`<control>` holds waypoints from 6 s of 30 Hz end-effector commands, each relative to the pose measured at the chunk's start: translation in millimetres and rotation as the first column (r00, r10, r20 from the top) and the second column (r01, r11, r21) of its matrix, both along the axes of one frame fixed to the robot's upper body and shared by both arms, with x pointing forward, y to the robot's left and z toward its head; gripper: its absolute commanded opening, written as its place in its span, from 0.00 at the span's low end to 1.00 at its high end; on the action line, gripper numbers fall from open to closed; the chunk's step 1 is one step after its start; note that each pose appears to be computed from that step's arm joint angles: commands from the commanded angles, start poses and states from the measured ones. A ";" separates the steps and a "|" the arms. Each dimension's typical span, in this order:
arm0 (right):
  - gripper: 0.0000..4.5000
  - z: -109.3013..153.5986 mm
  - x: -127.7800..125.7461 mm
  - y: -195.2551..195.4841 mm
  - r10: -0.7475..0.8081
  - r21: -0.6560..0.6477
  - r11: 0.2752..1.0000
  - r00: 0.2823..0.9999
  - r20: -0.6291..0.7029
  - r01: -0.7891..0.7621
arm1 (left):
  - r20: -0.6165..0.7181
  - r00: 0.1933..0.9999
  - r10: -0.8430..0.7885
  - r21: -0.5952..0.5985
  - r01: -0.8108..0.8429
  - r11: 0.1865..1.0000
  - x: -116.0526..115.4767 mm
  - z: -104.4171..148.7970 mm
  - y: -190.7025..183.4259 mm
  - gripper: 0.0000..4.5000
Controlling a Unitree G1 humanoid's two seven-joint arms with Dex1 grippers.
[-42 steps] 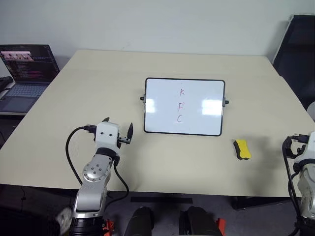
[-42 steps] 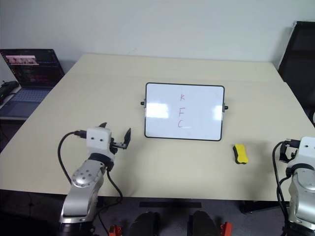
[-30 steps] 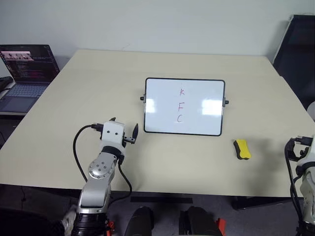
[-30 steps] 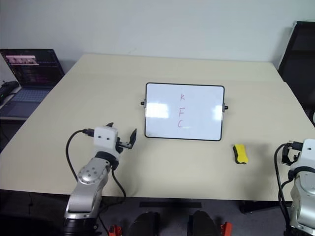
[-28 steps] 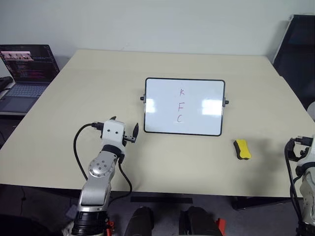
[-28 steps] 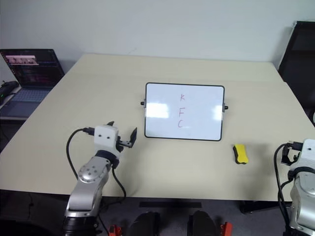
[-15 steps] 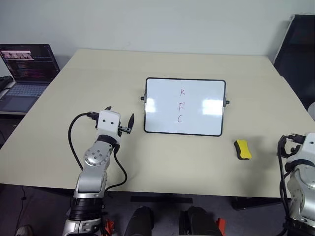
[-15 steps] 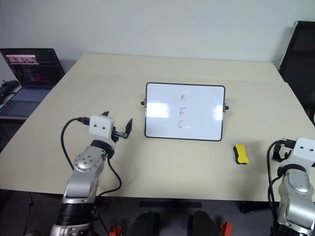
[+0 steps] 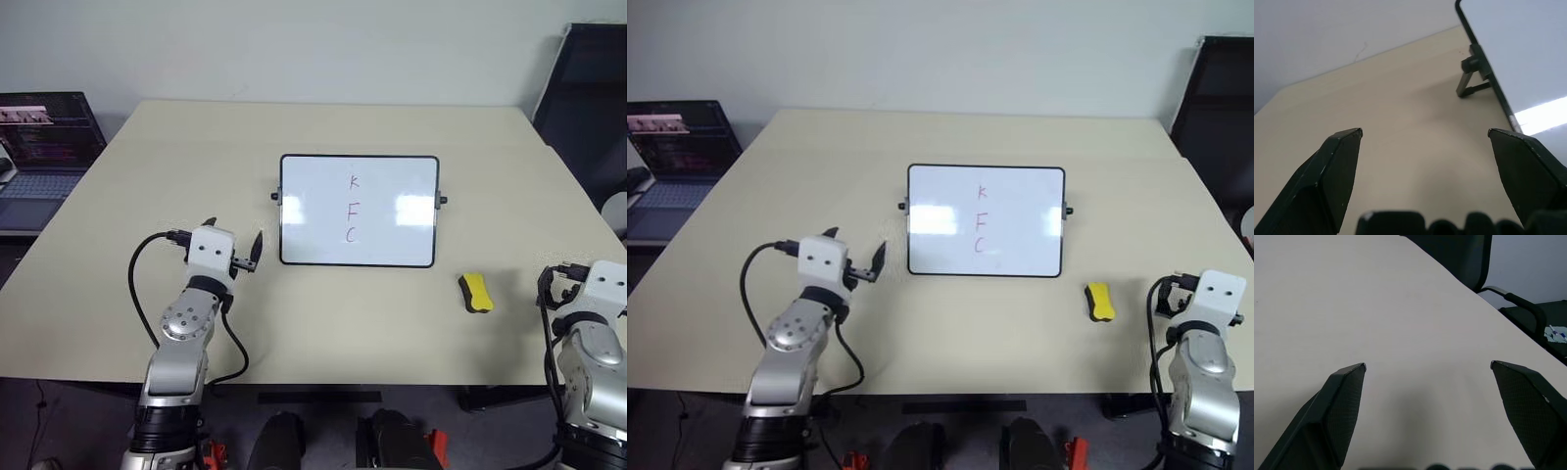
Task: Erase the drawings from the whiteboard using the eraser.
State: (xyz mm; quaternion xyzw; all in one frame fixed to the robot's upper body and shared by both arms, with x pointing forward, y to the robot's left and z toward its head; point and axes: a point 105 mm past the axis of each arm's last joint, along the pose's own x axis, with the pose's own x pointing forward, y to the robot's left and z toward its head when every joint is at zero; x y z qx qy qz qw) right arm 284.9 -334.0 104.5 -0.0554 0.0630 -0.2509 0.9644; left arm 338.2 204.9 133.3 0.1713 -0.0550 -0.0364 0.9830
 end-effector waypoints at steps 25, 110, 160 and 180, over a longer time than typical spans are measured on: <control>0.99 52.7 17.2 37.1 0.227 0.091 0.972 0.967 -0.115 -0.217 | 0.045 0.686 -0.726 -0.060 0.728 0.683 -11.0 86.4 -112.3 1.00; 0.22 133.9 117.4 190.4 0.602 -0.127 0.793 0.798 0.017 -0.595 | -0.116 0.794 -0.597 0.100 0.608 0.788 14.2 4.9 -122.2 1.00; 0.22 71.4 144.5 285.8 0.827 -0.171 0.378 0.415 -0.379 -0.910 | -0.047 0.941 -0.334 0.104 0.337 0.936 16.2 24.2 -71.2 1.00; 0.22 143.2 147.5 274.0 0.812 -0.317 0.470 0.545 -0.211 -0.824 | -0.041 0.914 -0.403 0.097 0.405 0.909 27.7 22.5 -90.6 1.00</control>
